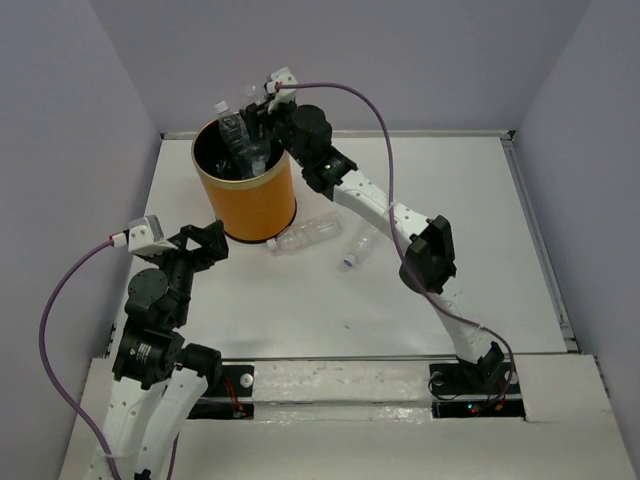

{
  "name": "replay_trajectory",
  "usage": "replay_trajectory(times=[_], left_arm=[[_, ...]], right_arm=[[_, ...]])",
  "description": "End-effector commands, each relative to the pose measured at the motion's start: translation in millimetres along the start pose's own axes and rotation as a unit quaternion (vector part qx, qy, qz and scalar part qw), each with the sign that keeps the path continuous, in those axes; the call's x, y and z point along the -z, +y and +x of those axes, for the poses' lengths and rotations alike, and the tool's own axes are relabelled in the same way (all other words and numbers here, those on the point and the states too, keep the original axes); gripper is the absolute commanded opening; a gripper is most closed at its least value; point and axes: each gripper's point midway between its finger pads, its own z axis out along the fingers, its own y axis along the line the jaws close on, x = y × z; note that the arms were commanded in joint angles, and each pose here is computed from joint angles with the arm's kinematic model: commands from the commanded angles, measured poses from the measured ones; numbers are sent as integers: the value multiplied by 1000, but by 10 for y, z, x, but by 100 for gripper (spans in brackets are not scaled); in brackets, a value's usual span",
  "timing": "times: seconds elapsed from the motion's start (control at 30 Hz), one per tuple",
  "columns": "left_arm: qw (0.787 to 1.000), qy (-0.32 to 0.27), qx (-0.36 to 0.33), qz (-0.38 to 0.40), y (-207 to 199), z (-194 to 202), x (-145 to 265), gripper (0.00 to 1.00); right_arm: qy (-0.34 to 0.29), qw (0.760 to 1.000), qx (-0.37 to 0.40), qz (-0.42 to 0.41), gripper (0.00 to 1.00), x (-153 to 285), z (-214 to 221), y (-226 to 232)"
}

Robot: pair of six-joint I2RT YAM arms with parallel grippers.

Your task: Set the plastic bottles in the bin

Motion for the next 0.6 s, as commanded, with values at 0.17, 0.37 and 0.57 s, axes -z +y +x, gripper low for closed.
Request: replay_trajectory(times=[0.17,0.37,0.57], left_arm=[[1000,-6,6,7,-55,-33,-19,98],[1000,-11,6,2,-45,-68,-16,98],[999,19,-28,35,-203,-83,-32,98]], right_arm=[[-18,998,1,-54,28,117,201,658],[-24,994,-78,-73,79,173,98,869],[-13,996,-86,-34,100,453,-217,657]])
